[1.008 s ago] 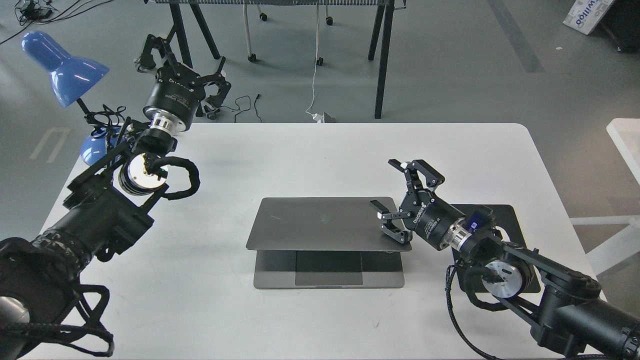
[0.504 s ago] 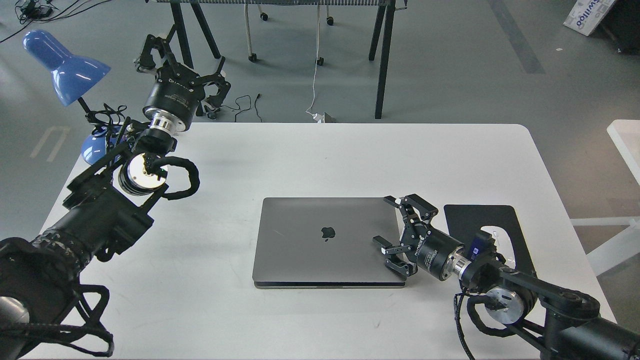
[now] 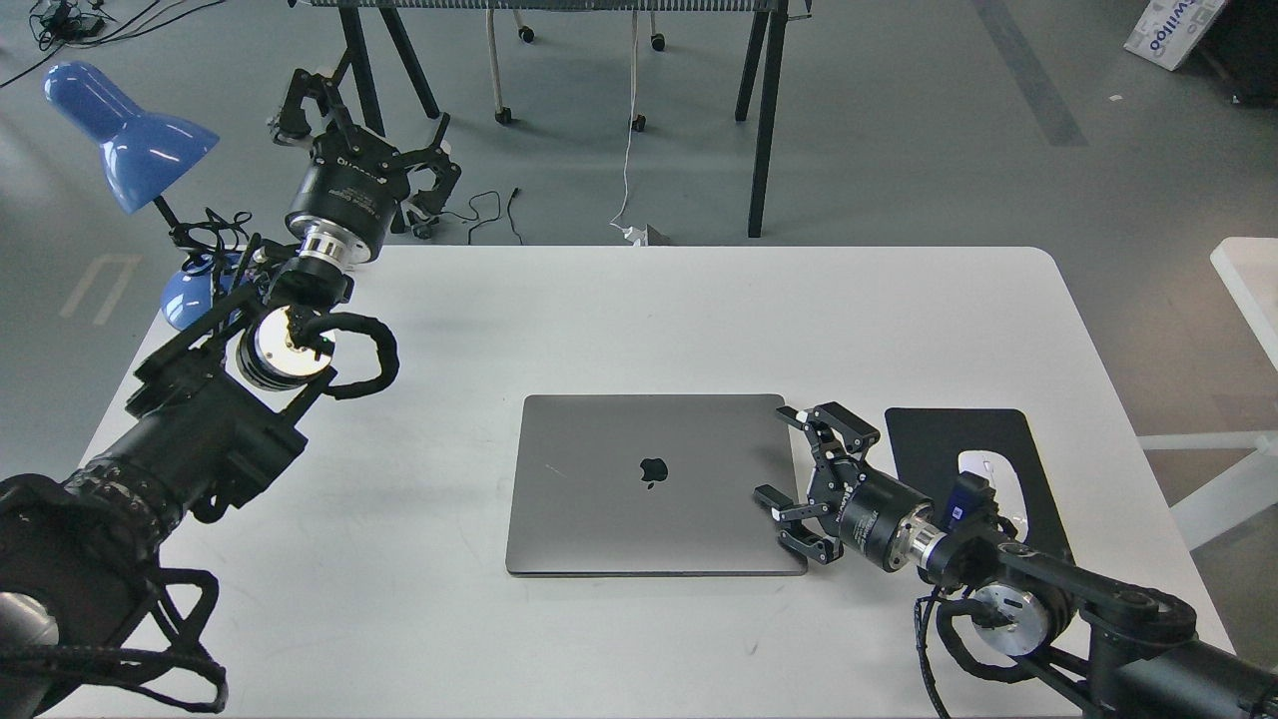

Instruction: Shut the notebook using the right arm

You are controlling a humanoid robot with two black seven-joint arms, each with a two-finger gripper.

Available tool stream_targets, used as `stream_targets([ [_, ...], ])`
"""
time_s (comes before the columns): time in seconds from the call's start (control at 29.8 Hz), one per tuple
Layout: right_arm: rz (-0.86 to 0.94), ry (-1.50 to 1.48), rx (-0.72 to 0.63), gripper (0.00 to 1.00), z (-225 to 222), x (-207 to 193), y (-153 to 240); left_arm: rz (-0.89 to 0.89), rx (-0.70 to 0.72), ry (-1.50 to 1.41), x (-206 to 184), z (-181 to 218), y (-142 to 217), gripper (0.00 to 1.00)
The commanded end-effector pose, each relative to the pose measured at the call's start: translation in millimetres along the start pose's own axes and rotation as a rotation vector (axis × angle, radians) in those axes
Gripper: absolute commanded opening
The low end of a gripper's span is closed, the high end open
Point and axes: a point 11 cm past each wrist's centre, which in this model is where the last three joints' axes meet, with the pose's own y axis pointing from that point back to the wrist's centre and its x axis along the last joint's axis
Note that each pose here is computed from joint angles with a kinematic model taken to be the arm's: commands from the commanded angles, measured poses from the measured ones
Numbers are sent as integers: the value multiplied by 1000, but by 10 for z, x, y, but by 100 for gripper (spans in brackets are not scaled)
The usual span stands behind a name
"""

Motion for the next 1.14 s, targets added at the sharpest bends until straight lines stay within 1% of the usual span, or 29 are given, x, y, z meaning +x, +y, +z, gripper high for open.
stream_targets([
  [0.0,-17,-16,75,100,-245,-25,-37,0,0,0,0,0,0,100],
  [0.17,-83,-84,330,100,-977,19,-1,0,0,0,0,0,0,100],
  [0.27,-48,-117,469,100,-1414,143,61,0,0,0,0,0,0,100],
  [0.34,-31,-121,538,100,-1684,213,119,0,0,0,0,0,0,100],
  [0.44,-43,-106,562,100,-2061,203,127,0,0,0,0,0,0,100],
  [0.5,-32,-134,609,100,-2249,255,182,0,1,-1,-1,-1,0,100],
  [0.64,12,-227,697,100,-2503,425,219,0,0,0,0,0,0,100],
  [0.74,74,-272,720,100,-2577,597,171,0,0,0,0,0,0,100],
  [0.91,147,-263,747,100,-2804,794,194,0,0,0,0,0,0,100],
  [1.11,158,-260,749,100,-2833,822,199,0,0,0,0,0,0,100],
])
